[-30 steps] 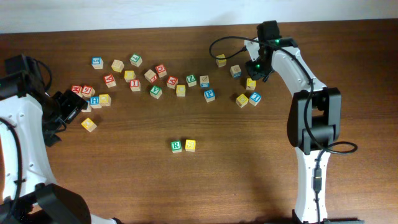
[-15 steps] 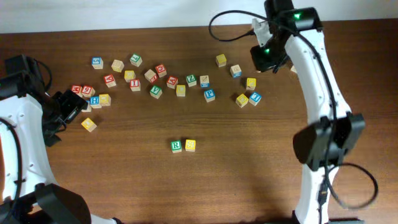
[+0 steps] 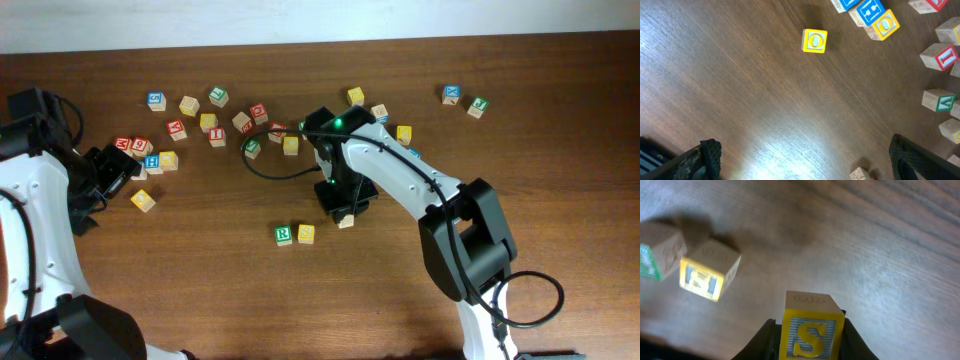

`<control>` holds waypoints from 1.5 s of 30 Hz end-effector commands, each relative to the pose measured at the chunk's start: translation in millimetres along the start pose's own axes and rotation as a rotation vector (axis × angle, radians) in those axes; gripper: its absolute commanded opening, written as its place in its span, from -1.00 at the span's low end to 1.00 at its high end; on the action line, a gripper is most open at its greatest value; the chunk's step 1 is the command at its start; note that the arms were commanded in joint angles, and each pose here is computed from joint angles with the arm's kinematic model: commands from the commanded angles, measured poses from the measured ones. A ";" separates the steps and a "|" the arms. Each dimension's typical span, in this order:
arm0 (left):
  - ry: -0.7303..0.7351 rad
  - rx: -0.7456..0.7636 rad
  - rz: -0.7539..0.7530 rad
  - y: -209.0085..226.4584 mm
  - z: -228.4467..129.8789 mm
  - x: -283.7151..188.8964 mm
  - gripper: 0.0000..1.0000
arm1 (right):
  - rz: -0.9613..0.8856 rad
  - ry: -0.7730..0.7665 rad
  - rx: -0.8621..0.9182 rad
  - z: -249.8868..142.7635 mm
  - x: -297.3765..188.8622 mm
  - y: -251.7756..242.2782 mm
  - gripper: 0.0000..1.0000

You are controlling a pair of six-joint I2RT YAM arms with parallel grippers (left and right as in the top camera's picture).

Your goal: Spell out RSS

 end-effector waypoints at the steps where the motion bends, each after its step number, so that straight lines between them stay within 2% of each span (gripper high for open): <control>1: -0.007 -0.004 -0.005 0.4 0.7 -2.5 0.98 | -0.004 0.019 0.079 -9.0 17.5 8.7 -0.55; 7: -0.007 -0.004 -0.005 0.4 0.7 -2.5 0.98 | -0.008 -0.006 0.066 -7.6 30.0 28.6 -0.44; 11: -0.007 -0.004 -0.004 0.4 0.6 -2.5 0.98 | -0.012 -0.015 0.082 -5.6 29.9 27.6 -0.29; 16: -0.007 -0.004 -0.005 0.4 0.7 -2.5 0.98 | -0.007 -0.027 0.089 -1.6 26.5 25.2 -0.28; 19: -0.007 -0.004 -0.005 0.4 0.7 -2.5 0.98 | 0.015 -0.084 0.115 16.4 -11.3 11.0 -0.28; 23: -0.007 -0.004 -0.005 0.4 0.7 -2.5 0.98 | 0.042 -0.205 0.114 29.7 -105.5 -13.7 -0.29; 27: -0.007 -0.004 -0.005 0.4 0.7 -2.5 0.98 | 0.022 -0.305 0.165 9.2 -181.2 -68.7 -0.38; 29: -0.007 -0.004 -0.005 0.4 0.7 -2.5 0.98 | 0.034 -0.384 0.267 -6.6 -209.7 -108.4 -0.36; 32: -0.014 -0.004 -0.010 -0.9 2.4 -2.5 0.98 | 0.103 -0.550 0.336 -44.6 -262.8 -135.2 -0.27; 33: -0.045 -0.003 -0.032 -6.1 9.8 -2.9 0.98 | 0.080 -0.609 0.326 -62.0 -280.8 -134.7 -0.20; 35: -0.058 -0.003 -0.044 -8.8 12.8 -3.1 0.98 | 0.016 -0.653 0.331 -95.4 -293.9 -130.2 0.24; 37: -0.020 -0.001 -0.101 -18.0 6.7 -3.6 0.98 | 0.017 -0.608 0.341 -119.9 -278.6 -123.6 0.26; 38: 0.054 -0.002 -0.135 -21.8 -7.6 -4.3 0.98 | 0.026 -0.557 0.350 -125.6 -262.8 -122.5 0.47; 39: 0.098 0.006 -0.191 -30.9 -15.2 -6.1 0.98 | 0.034 -0.508 0.359 -127.4 -248.7 -123.0 0.90; 40: 0.143 0.097 -0.259 -44.7 -27.8 -8.1 0.89 | 0.061 -0.420 0.373 -127.7 -224.3 -122.3 0.94; 41: 0.150 0.247 -0.271 -55.5 -41.3 -7.1 0.81 | 0.106 -0.351 0.372 -124.9 -201.1 -117.4 0.77; 42: 0.164 0.297 -0.240 -58.2 -53.4 -3.2 0.68 | 0.151 -0.314 0.363 -117.4 -178.7 -112.2 0.57; 43: 0.178 0.343 -0.202 -61.0 -67.2 3.8 0.45 | 0.177 -0.294 0.347 -109.6 -158.5 -107.4 0.15; 44: 0.188 0.387 -0.165 -63.0 -79.9 10.9 0.16 | 0.210 -0.275 0.327 -102.3 -136.6 -100.5 -0.11; 45: 0.195 0.453 -0.117 -65.7 -97.2 24.4 -0.39 | 0.245 -0.254 0.327 -95.7 -112.1 -90.5 -0.40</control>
Point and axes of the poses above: each gripper's point midway between its finger pads, its own x axis out along the fingers, its own y axis along the line the jaws close on, z = x × y, the point moved 1 cm from there along -x, back along the fingers, and after that the axes turned 5 degrees about -x, right-handed, at the moved point
